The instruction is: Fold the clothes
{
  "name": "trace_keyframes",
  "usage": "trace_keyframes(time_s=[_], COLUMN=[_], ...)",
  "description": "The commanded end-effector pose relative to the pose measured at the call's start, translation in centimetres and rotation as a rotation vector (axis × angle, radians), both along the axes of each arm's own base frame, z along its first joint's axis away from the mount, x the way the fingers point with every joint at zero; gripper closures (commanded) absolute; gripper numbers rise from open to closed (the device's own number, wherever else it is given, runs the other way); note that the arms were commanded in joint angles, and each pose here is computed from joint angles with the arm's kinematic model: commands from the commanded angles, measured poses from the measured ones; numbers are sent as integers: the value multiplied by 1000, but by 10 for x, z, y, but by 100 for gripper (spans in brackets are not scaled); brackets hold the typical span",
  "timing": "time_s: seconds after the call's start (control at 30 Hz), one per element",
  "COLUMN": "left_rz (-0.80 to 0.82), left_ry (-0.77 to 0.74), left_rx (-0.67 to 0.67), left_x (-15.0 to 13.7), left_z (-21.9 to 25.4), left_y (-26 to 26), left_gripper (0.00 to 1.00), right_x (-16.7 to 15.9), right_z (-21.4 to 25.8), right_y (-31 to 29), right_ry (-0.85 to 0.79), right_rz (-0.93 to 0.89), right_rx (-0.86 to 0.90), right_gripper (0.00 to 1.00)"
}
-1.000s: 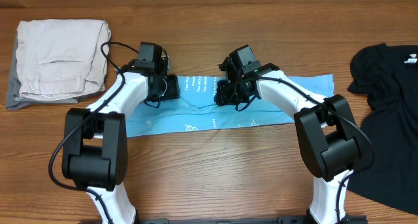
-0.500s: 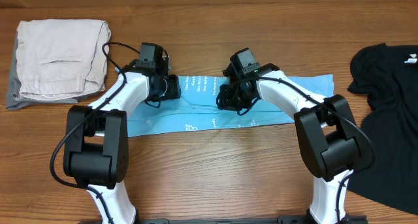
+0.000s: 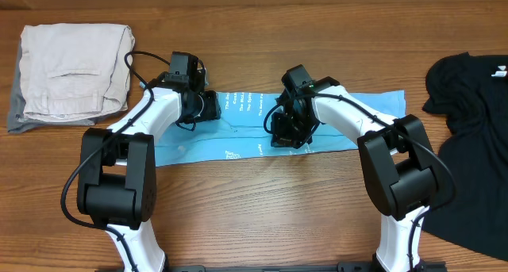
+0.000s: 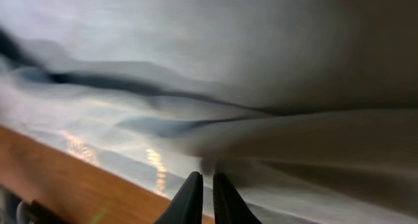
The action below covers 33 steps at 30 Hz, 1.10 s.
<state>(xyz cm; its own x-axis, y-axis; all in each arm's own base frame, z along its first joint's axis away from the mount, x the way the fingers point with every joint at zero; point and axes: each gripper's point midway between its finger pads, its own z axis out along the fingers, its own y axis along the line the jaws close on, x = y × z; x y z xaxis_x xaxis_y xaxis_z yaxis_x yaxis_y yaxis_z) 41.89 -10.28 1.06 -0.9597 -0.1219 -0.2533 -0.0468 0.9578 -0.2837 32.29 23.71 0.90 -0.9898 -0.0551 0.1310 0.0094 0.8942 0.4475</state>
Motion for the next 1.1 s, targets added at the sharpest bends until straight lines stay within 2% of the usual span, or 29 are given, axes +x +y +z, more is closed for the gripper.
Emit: trace_keyframes(time_s=[0.0, 0.17, 0.43, 0.8, 1.07], left_rz=[0, 0, 0, 0, 0], left_ry=[54, 53, 55, 57, 67], left_rx=[24, 24, 24, 24, 26], left_x=[-8, -7, -8, -8, -10], left_z=[-23, -23, -23, -24, -24], left_y=[5, 6, 5, 5, 6], left_gripper=[48, 50, 47, 46, 45], right_x=[19, 42, 65, 50, 14], right_z=[47, 61, 31, -2, -5], right_y=[21, 29, 46, 68, 67], right_ry=[-122, -232, -310, -306, -152], right_rz=[59, 58, 63, 126, 155], right_rx=[115, 146, 141, 82, 85], right_gripper=[92, 96, 96, 96, 96])
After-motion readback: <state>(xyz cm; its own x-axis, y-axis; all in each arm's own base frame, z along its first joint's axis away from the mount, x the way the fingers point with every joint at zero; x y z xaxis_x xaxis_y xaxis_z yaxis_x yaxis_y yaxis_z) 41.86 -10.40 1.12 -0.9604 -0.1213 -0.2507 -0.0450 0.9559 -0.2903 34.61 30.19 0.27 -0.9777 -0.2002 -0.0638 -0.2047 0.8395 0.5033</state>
